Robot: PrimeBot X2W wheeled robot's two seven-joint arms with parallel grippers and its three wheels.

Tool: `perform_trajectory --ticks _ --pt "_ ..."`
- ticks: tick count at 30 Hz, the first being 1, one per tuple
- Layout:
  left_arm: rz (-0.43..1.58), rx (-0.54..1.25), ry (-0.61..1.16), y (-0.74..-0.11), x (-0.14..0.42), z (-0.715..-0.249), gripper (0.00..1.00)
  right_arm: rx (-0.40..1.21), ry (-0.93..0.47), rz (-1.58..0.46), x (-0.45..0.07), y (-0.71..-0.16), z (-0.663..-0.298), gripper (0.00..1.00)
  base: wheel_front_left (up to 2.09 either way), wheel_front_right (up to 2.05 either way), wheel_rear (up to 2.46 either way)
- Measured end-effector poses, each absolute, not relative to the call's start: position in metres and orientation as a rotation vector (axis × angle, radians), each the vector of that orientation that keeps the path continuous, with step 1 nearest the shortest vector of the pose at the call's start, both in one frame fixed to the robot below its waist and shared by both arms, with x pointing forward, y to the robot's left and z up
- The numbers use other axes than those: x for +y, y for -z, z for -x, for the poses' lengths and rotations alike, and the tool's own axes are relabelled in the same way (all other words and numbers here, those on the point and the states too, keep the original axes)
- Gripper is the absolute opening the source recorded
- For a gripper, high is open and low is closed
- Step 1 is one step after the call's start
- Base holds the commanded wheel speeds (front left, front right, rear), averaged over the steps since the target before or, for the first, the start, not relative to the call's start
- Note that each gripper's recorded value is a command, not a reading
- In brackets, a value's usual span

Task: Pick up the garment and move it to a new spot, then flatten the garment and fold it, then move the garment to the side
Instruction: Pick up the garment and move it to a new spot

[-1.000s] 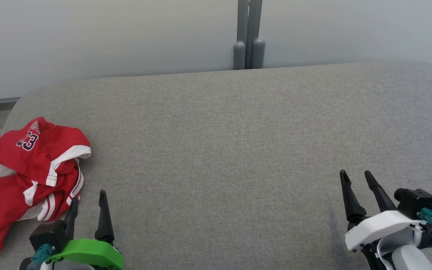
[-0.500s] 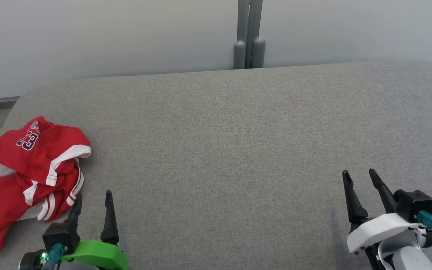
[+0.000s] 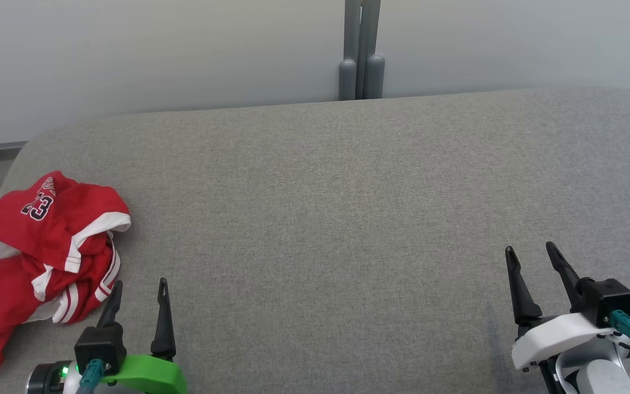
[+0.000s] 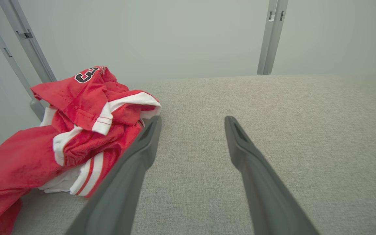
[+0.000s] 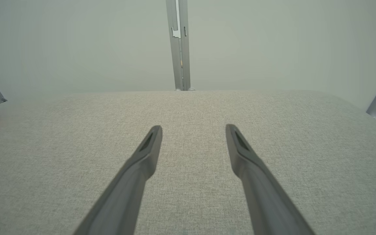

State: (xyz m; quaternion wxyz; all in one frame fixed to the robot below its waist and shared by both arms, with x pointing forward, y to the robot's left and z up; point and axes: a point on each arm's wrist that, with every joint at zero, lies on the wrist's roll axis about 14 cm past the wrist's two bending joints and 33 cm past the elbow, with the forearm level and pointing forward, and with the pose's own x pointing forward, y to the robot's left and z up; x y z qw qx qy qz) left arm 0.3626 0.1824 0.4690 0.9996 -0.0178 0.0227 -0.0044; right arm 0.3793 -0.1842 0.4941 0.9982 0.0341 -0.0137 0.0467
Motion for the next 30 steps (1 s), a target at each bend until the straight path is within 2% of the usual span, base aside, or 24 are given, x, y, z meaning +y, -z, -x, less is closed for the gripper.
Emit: perform_trajectory --ticks 19,30 --pt "0.004 0.047 -0.015 -0.466 0.190 -0.358 1.00 -0.037 -0.113 -0.028 -0.177 -0.495 -0.380 1.00 0.00 0.00 0.00" --pt "0.032 0.055 -0.130 -0.463 0.223 -0.340 1.00 -0.025 -0.284 -0.034 -0.121 -0.492 -0.388 1.00 0.00 0.00 0.00"
